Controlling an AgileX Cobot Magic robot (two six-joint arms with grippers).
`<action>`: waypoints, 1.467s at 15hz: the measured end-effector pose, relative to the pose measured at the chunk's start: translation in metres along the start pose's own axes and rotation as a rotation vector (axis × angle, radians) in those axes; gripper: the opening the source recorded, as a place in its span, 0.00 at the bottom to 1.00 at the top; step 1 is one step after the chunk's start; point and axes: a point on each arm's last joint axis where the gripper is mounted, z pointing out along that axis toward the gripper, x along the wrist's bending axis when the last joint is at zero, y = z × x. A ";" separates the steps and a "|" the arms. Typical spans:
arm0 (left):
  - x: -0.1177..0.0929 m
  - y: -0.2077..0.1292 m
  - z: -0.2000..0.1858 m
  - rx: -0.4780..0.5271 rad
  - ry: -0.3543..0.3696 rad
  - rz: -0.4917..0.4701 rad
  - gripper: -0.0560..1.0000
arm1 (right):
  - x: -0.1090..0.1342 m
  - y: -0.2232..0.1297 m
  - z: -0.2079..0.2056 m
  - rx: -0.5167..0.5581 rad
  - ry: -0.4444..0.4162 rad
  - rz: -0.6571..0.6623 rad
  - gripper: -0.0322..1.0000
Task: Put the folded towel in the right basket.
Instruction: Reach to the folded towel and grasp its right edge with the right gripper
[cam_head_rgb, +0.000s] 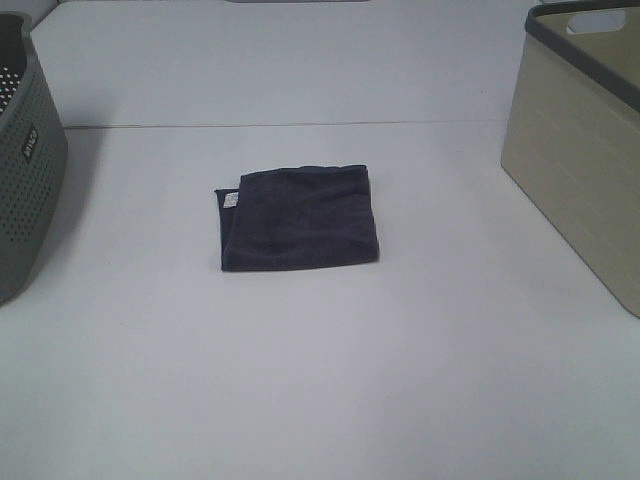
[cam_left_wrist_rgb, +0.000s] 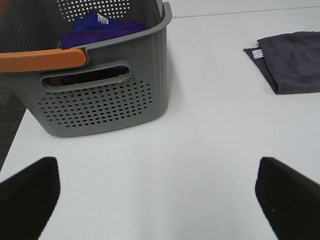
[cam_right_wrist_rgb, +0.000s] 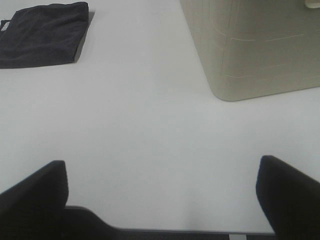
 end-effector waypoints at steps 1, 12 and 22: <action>0.000 0.000 0.000 0.000 0.000 0.000 0.99 | 0.000 0.000 0.000 0.000 0.000 0.000 0.98; 0.000 0.000 0.000 0.000 0.000 0.000 0.99 | 0.000 0.000 0.000 0.000 0.000 0.000 0.98; 0.000 0.000 0.000 0.000 0.000 0.000 0.99 | 0.000 0.000 0.000 0.000 0.003 0.001 0.98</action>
